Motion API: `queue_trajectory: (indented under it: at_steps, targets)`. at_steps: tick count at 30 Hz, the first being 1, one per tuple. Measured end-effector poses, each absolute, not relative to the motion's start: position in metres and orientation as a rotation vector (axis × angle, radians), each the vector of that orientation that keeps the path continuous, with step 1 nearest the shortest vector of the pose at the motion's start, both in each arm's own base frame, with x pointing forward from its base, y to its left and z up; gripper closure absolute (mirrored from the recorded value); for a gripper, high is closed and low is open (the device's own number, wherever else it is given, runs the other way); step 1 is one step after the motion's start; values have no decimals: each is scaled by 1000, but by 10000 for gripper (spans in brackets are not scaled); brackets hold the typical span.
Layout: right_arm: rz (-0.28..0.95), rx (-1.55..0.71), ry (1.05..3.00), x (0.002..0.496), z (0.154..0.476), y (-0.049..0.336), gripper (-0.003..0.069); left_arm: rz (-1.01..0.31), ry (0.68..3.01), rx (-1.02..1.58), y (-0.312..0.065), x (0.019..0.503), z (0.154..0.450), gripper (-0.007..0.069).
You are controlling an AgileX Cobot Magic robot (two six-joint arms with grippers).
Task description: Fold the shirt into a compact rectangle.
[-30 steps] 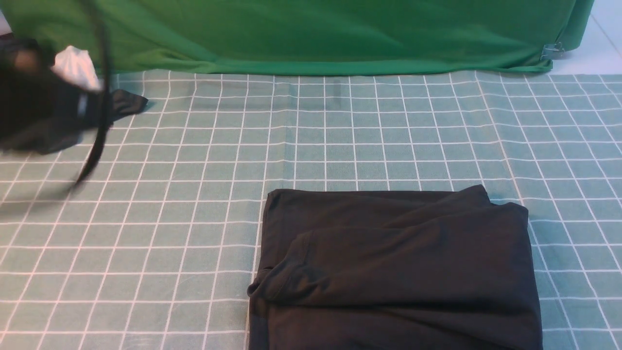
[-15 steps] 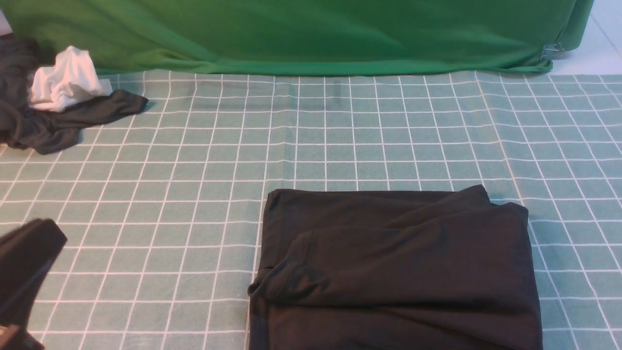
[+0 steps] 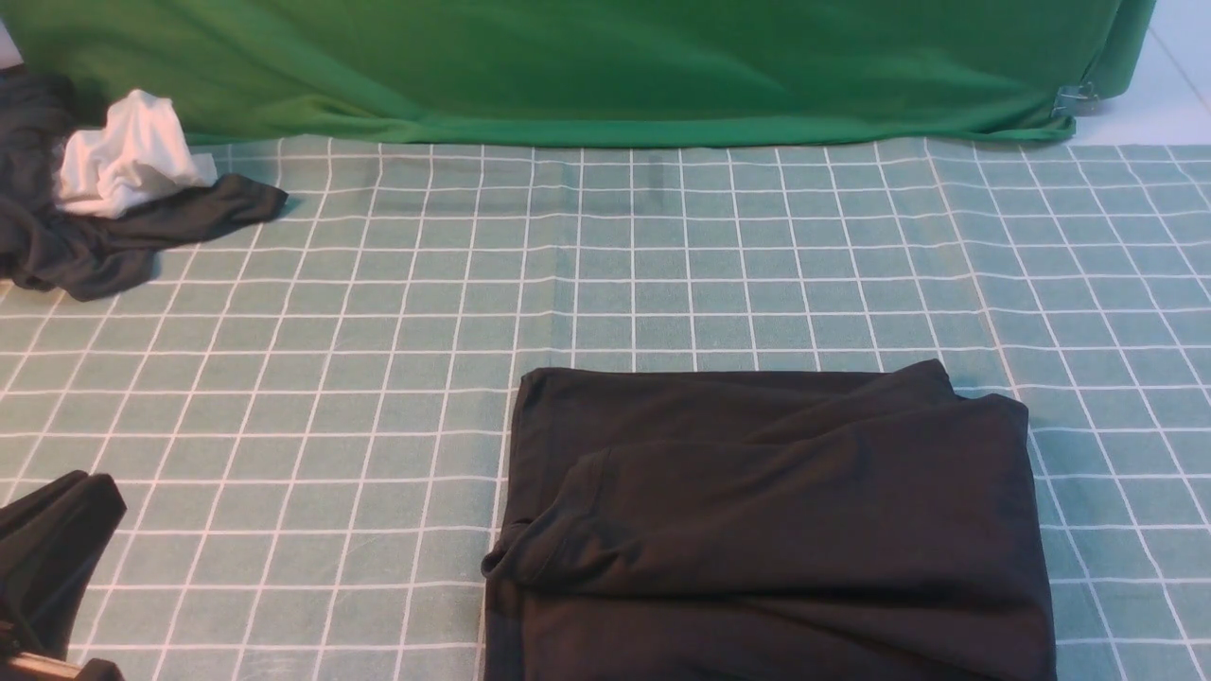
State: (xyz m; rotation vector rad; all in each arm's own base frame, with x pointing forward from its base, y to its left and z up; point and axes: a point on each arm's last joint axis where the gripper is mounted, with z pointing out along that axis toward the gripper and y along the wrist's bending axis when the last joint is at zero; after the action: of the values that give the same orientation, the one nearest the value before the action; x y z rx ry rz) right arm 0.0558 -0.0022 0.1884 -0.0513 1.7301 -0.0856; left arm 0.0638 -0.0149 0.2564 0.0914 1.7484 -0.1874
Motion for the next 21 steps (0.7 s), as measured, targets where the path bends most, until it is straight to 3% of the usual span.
queue_trajectory:
  at_steps: [11, 21]
  targets:
    - [-86, -52, 1730, 56, 188, -2, 421, -105, 1654, -25, -3, 62, 201, 613]
    - [-86, -52, 1730, 56, 188, -2, 421, -86, 1688, -21, -2, 56, 194, 613]
